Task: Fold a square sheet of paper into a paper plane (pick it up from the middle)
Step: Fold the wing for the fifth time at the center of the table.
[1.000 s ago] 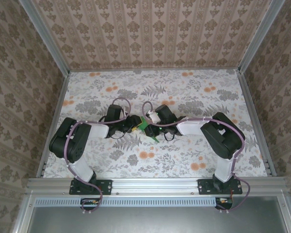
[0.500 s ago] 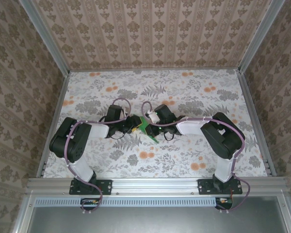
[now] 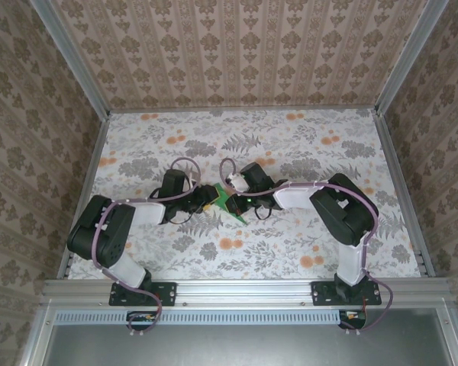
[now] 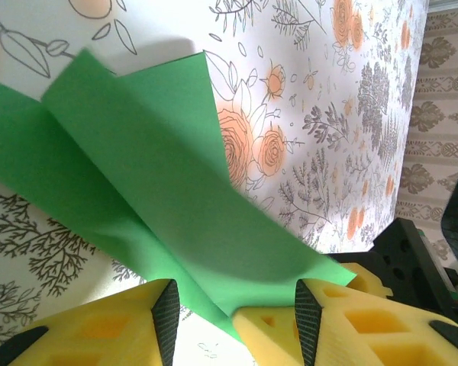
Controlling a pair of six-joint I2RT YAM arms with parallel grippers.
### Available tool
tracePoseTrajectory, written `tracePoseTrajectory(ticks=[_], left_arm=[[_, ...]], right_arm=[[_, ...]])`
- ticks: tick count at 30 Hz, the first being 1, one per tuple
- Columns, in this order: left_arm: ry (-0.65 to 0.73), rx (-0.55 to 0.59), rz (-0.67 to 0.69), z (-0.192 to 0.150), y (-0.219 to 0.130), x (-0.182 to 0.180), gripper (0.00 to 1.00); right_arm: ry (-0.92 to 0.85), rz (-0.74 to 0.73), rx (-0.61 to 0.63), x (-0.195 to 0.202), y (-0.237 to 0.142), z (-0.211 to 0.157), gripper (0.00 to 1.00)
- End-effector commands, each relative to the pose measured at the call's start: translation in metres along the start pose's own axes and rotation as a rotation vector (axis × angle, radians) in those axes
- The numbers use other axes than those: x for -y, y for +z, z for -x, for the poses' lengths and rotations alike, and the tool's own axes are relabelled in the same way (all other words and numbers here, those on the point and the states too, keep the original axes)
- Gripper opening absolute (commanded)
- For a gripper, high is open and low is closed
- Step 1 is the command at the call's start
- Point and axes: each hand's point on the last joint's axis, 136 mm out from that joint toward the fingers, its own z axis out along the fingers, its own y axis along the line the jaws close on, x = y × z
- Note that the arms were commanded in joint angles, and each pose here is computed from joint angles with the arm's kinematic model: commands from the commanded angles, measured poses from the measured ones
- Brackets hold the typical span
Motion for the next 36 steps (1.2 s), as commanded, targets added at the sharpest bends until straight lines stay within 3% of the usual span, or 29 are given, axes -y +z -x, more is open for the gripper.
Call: tracePoseTrajectory(ticks=[1, 22, 36], left_arm=[[0.031, 0.025, -0.036, 0.005, -0.005, 0.009, 0.47], [0.041, 0.012, -0.084, 0.004, 0.004, 0.017, 0.45], [0.009, 0.015, -0.051, 0.005, 0.012, 0.003, 0.41]], right_arm=[[0.042, 0.059, -0.025, -0.005, 0.004, 0.001, 0.03], [0.235, 0.184, -0.100, -0.004, 0.010, 0.006, 0.01], [0.259, 0.196, -0.143, -0.004, 0.017, 0.003, 0.02]])
